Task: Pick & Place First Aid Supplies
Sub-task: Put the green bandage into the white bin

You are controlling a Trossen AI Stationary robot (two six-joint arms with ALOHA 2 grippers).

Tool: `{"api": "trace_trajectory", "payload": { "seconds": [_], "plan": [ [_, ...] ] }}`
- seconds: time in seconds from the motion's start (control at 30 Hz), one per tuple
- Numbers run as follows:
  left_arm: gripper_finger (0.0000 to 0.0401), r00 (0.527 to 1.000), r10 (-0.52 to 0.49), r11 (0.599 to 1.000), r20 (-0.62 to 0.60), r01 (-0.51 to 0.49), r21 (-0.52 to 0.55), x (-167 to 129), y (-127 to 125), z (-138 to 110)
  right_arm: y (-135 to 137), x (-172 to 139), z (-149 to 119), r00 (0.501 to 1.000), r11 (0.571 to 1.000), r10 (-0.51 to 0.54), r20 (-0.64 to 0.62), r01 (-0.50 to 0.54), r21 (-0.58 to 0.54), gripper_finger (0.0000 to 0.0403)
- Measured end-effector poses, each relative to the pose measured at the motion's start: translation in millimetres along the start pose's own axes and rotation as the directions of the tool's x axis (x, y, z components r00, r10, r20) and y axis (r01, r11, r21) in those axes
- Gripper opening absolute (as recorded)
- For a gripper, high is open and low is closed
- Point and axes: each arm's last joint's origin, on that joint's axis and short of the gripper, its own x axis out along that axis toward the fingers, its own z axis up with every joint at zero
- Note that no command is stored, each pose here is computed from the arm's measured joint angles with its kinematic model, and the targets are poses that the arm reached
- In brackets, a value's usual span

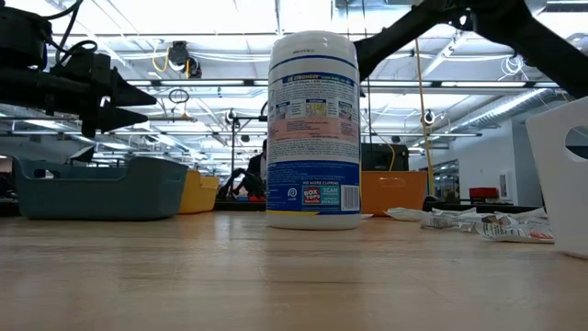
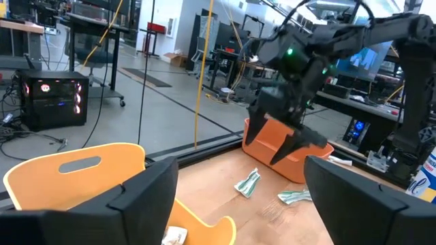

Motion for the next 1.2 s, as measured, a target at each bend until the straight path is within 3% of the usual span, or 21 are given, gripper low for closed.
{"api": "trace_trajectory", "payload": {
  "seconds": [0.23, 0.4, 0.57, 0.8, 0.87, 1.03, 1.2],
  "plan": [
    [0.0332, 1.000, 0.000, 1.000, 0.000, 0.000, 0.000, 0.0, 0.0, 0.0, 3.5, 26.9, -2.6, 0.999, 1.000, 0.021, -0.042, -0.021, 0.002, 0.0318],
    [0.0322, 1.000, 0.000, 1.000, 0.000, 0.000, 0.000, 0.0, 0.0, 0.0, 4.6, 34.7, -3.4, 0.998, 1.000, 0.024, -0.052, -0.023, 0.018, 0.0280],
    [0.0312, 1.000, 0.000, 1.000, 0.000, 0.000, 0.000, 0.0, 0.0, 0.0, 4.7, 41.7, -2.5, 0.999, 1.000, 0.019, -0.046, -0.019, 0.015, 0.0201],
    [0.0306, 1.000, 0.000, 1.000, 0.000, 0.000, 0.000, 0.0, 0.0, 0.0, 10.5, 41.3, -1.2, 0.999, 0.998, 0.021, -0.047, -0.024, -0.060, 0.0037],
    [0.0310, 1.000, 0.000, 1.000, 0.001, 0.000, 0.000, 0.0, 0.0, 0.0, 11.5, 42.3, -1.5, 0.998, 0.997, 0.024, -0.052, -0.028, -0.069, 0.0010],
    [0.0321, 1.000, 0.000, 1.000, 0.000, 0.000, 0.000, 0.0, 0.0, 0.0, 14.5, 35.3, -2.5, 0.997, 0.997, 0.030, -0.072, -0.035, -0.068, 0.0002],
    [0.0330, 1.000, 0.000, 1.000, 0.001, 0.000, 0.000, 0.0, 0.0, 0.0, 17.9, 4.7, 0.3, 0.998, 0.997, 0.002, -0.060, -0.007, -0.080, 0.0001]
  ]
}}
